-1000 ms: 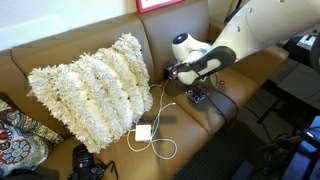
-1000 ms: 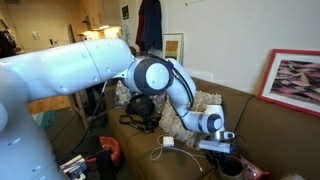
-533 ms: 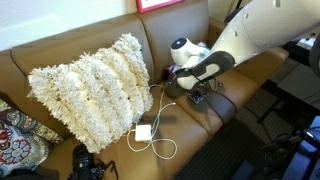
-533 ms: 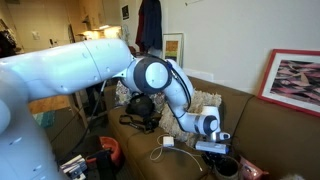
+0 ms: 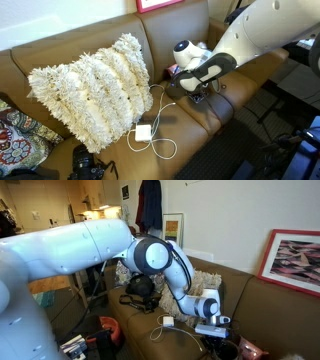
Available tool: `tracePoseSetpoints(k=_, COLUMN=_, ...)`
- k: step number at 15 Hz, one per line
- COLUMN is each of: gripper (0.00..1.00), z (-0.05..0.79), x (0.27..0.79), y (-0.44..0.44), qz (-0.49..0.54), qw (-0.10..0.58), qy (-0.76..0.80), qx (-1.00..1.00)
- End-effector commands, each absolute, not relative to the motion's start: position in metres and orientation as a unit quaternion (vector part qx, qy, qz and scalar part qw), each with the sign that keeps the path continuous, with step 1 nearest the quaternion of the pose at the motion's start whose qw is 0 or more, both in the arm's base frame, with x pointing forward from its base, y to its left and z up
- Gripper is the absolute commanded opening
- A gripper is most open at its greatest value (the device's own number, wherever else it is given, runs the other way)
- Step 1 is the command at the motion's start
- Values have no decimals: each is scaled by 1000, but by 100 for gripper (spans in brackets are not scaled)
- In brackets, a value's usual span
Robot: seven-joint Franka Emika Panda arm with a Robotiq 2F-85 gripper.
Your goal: Move the brown bag to the left
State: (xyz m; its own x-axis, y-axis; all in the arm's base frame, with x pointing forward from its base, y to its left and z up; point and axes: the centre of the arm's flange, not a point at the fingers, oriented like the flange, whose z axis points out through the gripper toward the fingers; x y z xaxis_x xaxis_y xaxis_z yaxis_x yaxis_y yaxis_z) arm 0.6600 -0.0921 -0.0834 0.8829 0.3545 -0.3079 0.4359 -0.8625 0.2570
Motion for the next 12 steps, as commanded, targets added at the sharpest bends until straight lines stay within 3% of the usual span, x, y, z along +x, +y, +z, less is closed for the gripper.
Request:
tracePoseSetpoints(k=1, gripper=4, z=-81, x=655, y=-99, qz=-133, qw=159, qy=216, qx=954)
tracePoseSetpoints(k=6, gripper=4, z=-80, x=655, y=-99, qz=-133, qw=158, qy=221, qx=953)
tracePoseSetpoints(k=7, gripper=43, z=-80, x=655, y=-99, qz=-133, qw=157, qy=221, qx=953)
tracePoseSetpoints(k=9, gripper=48, z=-80, x=655, y=-99, qz=-134, qw=156, qy=222, qx=953)
tracePoseSetpoints(k=12, gripper=70, z=-80, x=656, y=-100, qz=-135, qw=155, qy=219, qx=954)
